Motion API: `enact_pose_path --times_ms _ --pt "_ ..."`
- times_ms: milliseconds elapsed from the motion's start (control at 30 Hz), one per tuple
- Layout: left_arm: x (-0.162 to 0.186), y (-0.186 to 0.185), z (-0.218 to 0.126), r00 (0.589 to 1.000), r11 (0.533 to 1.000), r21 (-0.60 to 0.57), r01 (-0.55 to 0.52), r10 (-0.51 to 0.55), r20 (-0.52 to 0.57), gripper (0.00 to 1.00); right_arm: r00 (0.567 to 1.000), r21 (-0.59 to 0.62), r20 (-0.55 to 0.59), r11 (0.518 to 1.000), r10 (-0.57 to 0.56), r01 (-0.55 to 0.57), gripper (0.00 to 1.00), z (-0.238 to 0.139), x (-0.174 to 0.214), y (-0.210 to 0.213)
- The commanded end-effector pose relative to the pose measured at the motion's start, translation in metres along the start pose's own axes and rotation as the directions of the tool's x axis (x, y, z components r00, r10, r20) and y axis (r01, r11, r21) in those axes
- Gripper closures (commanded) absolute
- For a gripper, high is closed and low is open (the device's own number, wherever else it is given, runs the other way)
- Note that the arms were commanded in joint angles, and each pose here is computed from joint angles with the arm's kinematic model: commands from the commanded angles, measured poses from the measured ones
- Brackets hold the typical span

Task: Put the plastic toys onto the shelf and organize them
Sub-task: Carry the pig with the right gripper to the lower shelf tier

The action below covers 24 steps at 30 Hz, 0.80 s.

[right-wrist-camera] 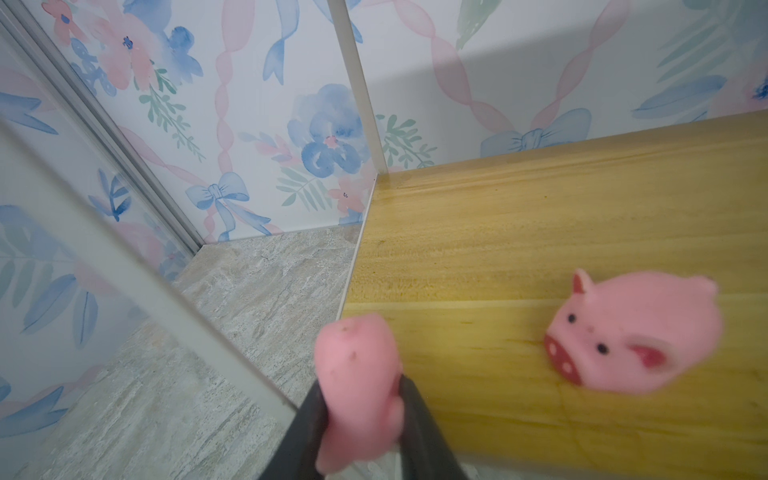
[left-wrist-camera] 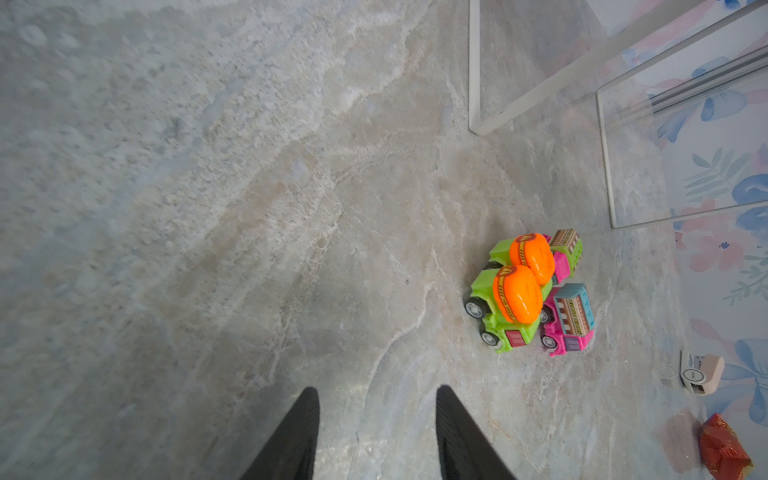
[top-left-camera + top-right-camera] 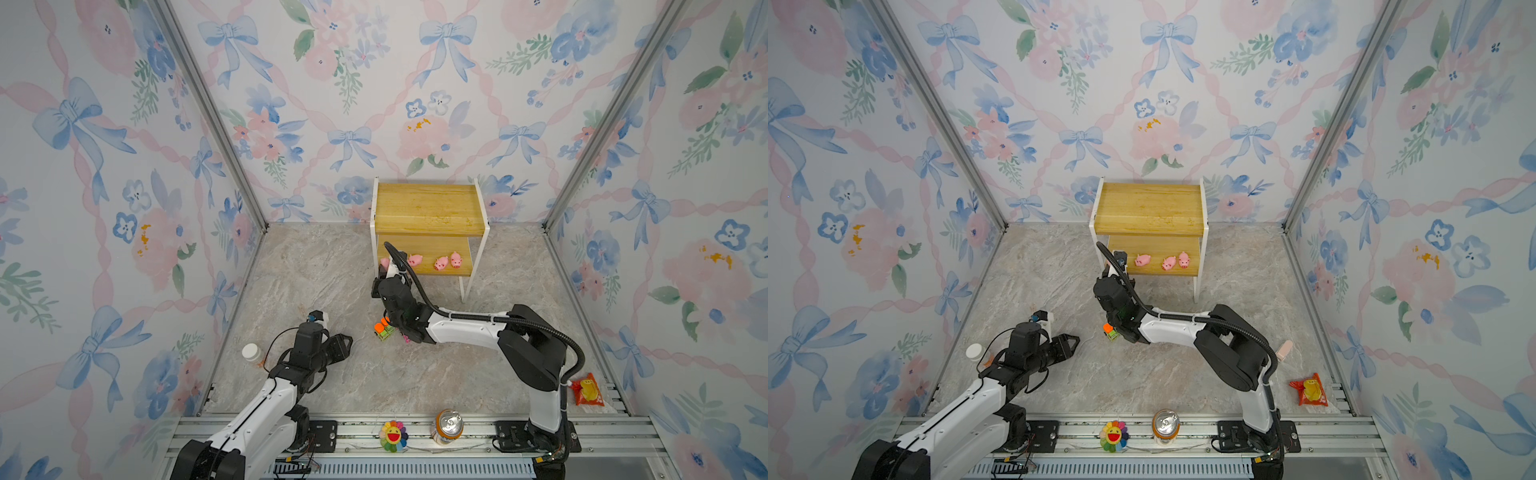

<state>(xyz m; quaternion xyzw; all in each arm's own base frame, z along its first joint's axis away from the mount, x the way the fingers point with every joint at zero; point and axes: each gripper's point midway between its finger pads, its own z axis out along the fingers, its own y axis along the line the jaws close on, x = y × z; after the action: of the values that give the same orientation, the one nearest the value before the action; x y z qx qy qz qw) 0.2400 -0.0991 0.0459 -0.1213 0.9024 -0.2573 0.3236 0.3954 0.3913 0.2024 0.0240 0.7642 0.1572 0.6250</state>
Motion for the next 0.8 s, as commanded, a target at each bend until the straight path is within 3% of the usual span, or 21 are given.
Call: enact_pose_path --times_ms 0,567,767 --pt "-0.0029 -0.0018 0.0009 0.999 1.0 0.0 -0.031 0.031 0.01 0.53 0.999 -0.014 0.041 1.0 -0.019 0.019 0.7 0.004 -0.0015 0.0002" --pt "-0.0027 -0.0007 0.0021 1.0 1.0 -0.005 -0.03 0.03 0.008 0.53 0.985 -0.01 0.139 0.994 -0.105 0.107 0.69 -0.0019 0.0006 0.0" --pt "-0.003 -0.001 0.0021 1.0 1.0 -0.004 -0.03 0.03 0.008 0.53 0.985 0.005 0.145 0.996 -0.089 0.09 0.69 -0.0054 -0.0009 -0.004"
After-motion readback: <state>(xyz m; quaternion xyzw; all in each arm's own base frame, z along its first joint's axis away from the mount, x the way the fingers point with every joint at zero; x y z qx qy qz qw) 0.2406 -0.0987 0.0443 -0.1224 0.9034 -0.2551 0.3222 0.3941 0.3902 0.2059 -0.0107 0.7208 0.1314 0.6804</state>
